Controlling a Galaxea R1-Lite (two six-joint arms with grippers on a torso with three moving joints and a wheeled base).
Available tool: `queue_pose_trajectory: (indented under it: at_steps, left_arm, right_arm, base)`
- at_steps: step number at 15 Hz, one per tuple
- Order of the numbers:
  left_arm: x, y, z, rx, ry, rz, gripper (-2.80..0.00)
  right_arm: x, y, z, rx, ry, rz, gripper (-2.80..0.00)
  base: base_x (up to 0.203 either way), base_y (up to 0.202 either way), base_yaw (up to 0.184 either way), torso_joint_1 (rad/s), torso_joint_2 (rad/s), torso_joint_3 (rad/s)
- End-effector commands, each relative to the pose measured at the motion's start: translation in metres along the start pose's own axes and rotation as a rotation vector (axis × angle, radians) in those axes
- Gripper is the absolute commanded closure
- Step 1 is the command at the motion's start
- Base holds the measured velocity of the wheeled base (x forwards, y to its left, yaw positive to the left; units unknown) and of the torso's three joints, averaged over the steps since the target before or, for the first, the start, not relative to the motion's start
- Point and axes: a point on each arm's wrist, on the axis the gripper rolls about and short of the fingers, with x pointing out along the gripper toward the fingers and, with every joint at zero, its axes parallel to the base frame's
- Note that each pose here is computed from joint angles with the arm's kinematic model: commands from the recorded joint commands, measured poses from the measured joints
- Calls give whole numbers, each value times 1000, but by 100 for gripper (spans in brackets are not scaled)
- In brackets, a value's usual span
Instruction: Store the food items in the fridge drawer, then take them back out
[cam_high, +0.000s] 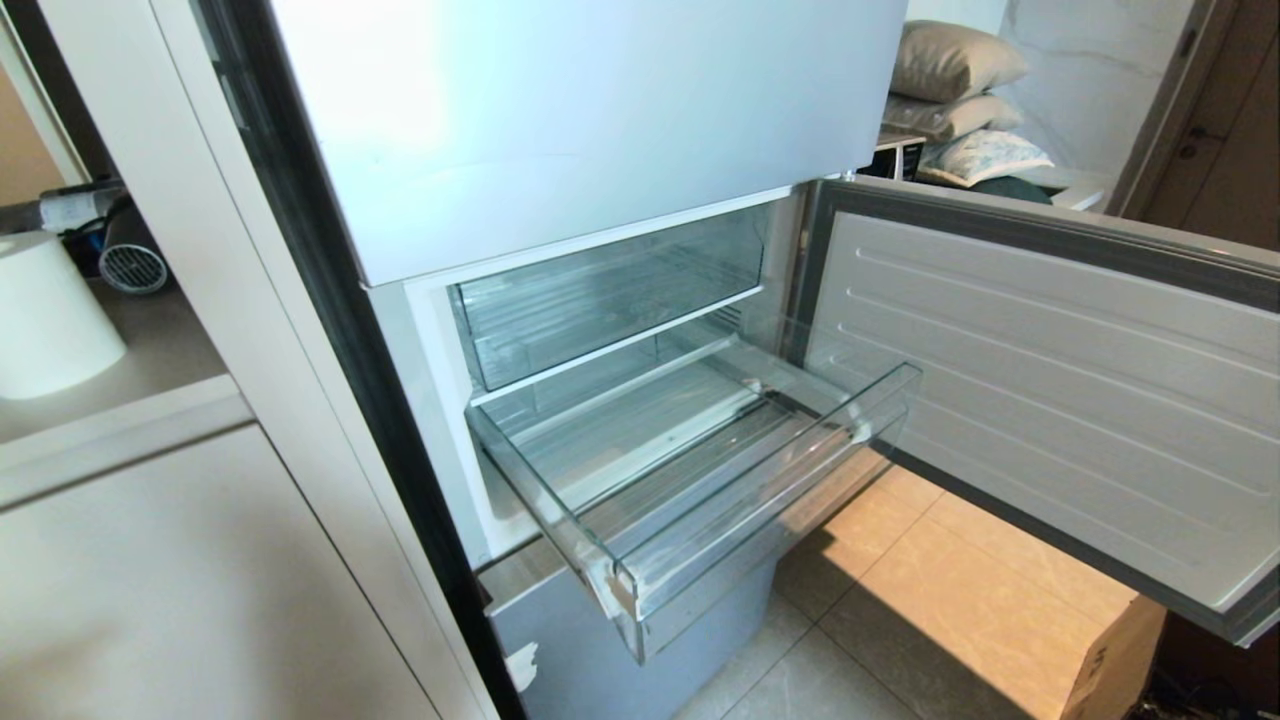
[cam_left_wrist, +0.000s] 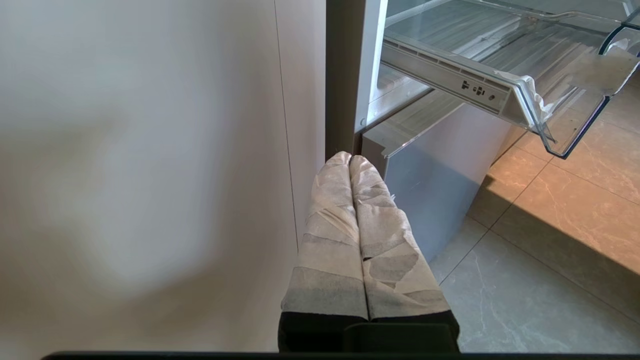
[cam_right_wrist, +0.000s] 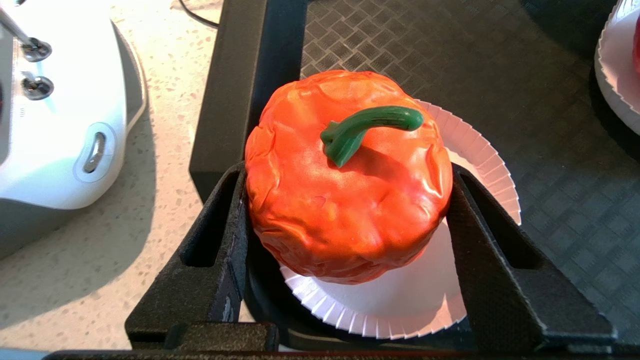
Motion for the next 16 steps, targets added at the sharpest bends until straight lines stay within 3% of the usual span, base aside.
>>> queue_pose_trajectory:
  at_steps: [1,4,9,12,16]
  left_arm:
    - [0,0,0,0,0,0,0]
    - [0,0,0,0,0,0,0]
    - [0,0,0,0,0,0,0]
    - [0,0,0,0,0,0,0]
    - [0,0,0,0,0,0,0]
  right_arm:
    - [-6,2,6,-3,-19,2,0]
    - [-24,5,15,-8,-45,1,0]
    - [-121,22,30,-50,-147,-55,0]
    - [-176,31,9,-95,-167,-171,0]
    - [-258,58,-27,-151,-278,-93,0]
  base:
    - [0,0,0,0,0,0]
    - [0,0,0,0,0,0]
    - [0,0,0,0,0,0]
    - [0,0,0,0,0,0]
    - [0,0,0,0,0,0]
